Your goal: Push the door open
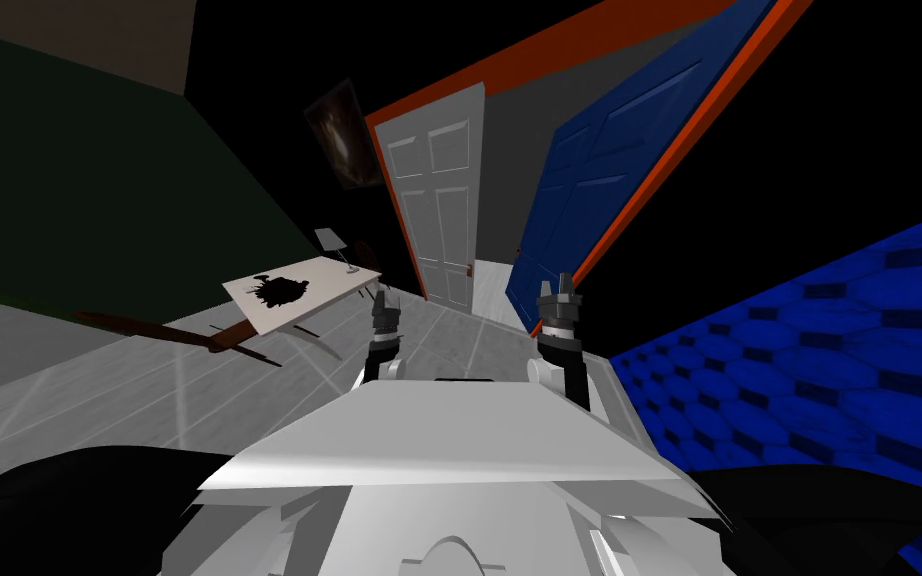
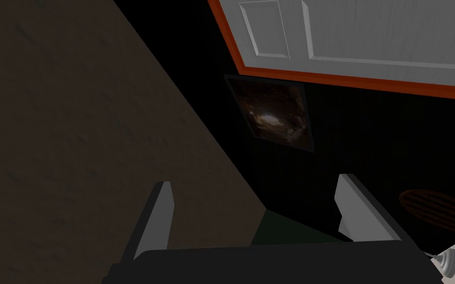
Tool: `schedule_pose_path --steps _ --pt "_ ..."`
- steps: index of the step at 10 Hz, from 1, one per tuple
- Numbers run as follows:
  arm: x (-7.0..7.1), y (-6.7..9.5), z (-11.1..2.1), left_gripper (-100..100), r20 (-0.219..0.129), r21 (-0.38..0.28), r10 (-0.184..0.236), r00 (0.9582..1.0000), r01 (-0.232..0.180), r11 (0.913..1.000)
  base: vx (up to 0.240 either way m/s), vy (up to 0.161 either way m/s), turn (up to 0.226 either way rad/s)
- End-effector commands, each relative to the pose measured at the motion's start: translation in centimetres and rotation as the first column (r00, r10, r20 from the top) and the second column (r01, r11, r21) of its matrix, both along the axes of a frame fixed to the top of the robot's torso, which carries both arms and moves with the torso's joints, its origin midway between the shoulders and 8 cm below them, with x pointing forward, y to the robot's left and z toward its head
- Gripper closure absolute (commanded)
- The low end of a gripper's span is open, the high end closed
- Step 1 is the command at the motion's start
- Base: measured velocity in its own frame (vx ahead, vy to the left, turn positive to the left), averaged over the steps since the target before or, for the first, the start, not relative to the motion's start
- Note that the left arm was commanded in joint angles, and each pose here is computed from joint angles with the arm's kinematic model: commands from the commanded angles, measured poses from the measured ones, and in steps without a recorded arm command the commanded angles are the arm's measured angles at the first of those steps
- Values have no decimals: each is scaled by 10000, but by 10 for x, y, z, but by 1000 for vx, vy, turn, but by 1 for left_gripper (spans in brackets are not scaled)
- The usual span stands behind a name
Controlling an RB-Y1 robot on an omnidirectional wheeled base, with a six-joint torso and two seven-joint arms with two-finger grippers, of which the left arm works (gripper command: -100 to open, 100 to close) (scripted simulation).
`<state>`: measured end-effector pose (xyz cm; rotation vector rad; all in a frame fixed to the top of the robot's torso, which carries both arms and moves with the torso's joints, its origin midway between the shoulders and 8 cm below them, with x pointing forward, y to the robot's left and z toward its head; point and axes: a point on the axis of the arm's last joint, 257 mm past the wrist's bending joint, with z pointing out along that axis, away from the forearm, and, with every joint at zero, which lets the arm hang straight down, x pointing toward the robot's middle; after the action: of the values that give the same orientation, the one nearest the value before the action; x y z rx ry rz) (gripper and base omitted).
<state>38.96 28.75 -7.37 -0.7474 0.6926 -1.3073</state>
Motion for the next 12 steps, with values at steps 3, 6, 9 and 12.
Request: schedule_pose_path --steps 3,6,9,12 --pt "14 -3 -22 -100 -383 -29 -166 9991 165 9999 103 -7 -51" --pt "25 -7 -42 -100 -729 -65 -304 9969 300 9995 93 -2 -55" --pt "36 -12 -62 -100 -1082 -102 -439 9932 430 9990 95 0 -47" --pt "46 -16 -83 -100 -1446 -144 -572 9878 557 9983 108 7 -60"
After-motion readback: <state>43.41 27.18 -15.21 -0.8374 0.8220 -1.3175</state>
